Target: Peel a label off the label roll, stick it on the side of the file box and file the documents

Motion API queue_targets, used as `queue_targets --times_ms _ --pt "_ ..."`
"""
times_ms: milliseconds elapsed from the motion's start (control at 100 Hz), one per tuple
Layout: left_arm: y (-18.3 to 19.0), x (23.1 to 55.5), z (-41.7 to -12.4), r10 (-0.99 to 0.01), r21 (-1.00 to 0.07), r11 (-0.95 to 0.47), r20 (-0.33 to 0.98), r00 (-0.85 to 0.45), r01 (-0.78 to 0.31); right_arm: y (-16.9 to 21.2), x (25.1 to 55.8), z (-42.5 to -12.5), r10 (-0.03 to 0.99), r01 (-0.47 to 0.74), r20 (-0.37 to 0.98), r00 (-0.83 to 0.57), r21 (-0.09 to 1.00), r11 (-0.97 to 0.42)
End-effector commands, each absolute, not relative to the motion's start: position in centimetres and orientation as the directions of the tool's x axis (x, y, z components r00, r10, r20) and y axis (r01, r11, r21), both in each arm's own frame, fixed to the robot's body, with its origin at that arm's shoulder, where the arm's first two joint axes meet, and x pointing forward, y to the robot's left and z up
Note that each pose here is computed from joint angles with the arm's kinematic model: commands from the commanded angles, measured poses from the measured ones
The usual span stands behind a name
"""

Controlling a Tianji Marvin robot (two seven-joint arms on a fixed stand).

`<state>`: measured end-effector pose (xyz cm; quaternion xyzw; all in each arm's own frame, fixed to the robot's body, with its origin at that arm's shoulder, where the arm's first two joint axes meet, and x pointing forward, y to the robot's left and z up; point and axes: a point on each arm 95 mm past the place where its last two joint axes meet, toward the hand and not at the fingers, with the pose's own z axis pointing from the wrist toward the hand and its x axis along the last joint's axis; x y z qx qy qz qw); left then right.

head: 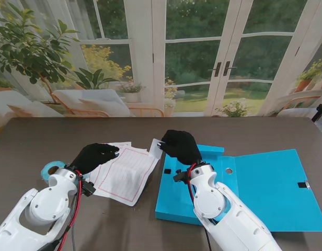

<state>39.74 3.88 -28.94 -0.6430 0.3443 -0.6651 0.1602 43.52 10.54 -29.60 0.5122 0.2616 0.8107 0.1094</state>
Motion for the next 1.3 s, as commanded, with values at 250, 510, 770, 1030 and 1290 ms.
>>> queue_targets --times_ms 250,510,770,1030,1290 --pt "1.0 40.0 -29.5 -0.613 -0.628 -0.722 0.775 -0.150 -0.292 11.1 42.7 -28.5 0.453 0.101 0.768 -0.452 0.549 -0.830" --pt "-0.2 40.1 -29.9 -0.588 -0.606 -0.731 0.793 -0.160 -0.313 11.4 42.9 -28.6 0.466 0.109 0.763 -0.448 0.564 -0.818" --pt "-1.1 40.0 -29.8 -0.558 -0.581 -0.738 0.812 -0.174 -0.343 11.9 43.1 -28.7 0.470 0.119 0.762 -0.446 0.571 -0.812" --pt "-1.8 39.4 -29.1 -0.517 -0.547 -0.739 0.835 -0.190 -0.393 12.4 43.3 -29.0 0.468 0.127 0.767 -0.439 0.568 -0.813" --pt "-2.4 39.3 -29.1 -0.525 -0.556 -0.722 0.828 -0.199 -0.411 12.8 43.2 -29.2 0.455 0.143 0.778 -0.433 0.558 -0.818"
